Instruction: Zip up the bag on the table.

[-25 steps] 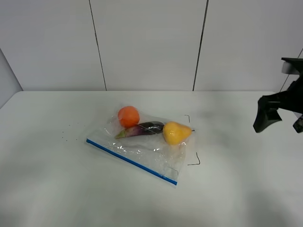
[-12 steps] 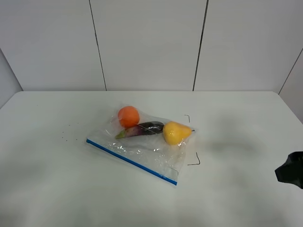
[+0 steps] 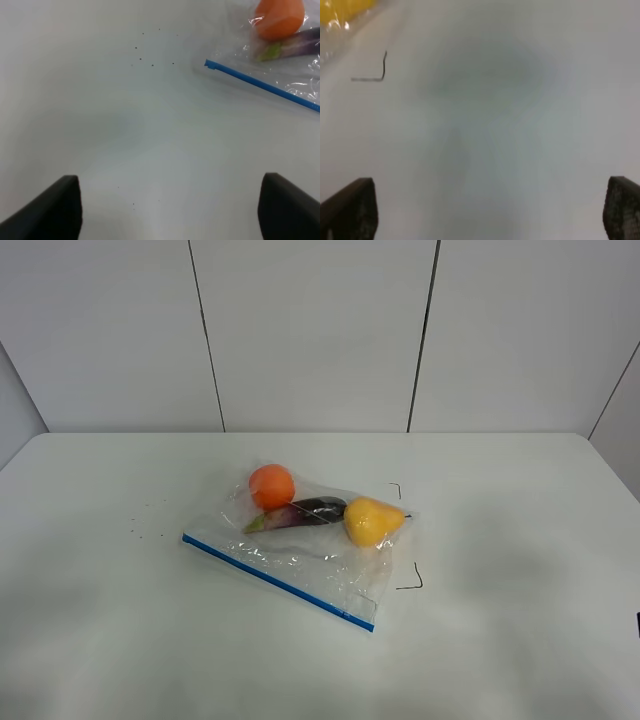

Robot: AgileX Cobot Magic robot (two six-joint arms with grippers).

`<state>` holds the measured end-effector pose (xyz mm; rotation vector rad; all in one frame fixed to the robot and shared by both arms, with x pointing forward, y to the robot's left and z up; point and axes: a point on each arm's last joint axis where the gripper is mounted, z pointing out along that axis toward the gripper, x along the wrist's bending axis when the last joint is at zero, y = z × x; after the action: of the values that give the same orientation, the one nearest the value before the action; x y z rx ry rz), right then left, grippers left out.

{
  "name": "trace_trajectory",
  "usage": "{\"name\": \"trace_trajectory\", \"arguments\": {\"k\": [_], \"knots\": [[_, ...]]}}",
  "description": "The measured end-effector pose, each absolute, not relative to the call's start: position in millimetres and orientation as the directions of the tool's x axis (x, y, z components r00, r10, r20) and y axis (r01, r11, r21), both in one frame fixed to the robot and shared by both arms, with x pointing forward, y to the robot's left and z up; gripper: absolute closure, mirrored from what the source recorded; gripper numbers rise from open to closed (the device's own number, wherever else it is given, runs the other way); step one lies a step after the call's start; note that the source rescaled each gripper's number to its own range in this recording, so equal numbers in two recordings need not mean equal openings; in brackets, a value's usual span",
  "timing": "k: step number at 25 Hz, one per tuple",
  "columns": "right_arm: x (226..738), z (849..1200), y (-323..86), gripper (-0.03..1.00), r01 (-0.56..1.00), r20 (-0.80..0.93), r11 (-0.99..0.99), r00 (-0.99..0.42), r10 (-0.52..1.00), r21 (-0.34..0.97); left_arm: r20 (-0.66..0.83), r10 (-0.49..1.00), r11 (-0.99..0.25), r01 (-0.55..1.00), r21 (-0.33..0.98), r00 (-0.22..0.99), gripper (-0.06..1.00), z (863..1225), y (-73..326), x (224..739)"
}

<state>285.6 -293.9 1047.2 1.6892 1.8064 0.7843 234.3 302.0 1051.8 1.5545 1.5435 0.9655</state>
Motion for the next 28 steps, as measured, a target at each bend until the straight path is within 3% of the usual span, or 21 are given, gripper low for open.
{"name": "trace_trajectory", "arguments": {"k": [13,28], "knots": [[237.4,1054.2,-294.1,-0.03,0.428,-0.017,0.043,-0.064,0.998,0.903,0.016,1.000,-0.013,0.451,0.892,-0.002,-0.04,1051.8,302.0,234.3],[235.8,1054.1,-295.1,-0.03,0.419,-0.023,0.044,-0.055,0.998,0.907,0.016,1.000,-0.013,0.451,0.892,-0.002,-0.04,1051.8,302.0,234.3]]}}
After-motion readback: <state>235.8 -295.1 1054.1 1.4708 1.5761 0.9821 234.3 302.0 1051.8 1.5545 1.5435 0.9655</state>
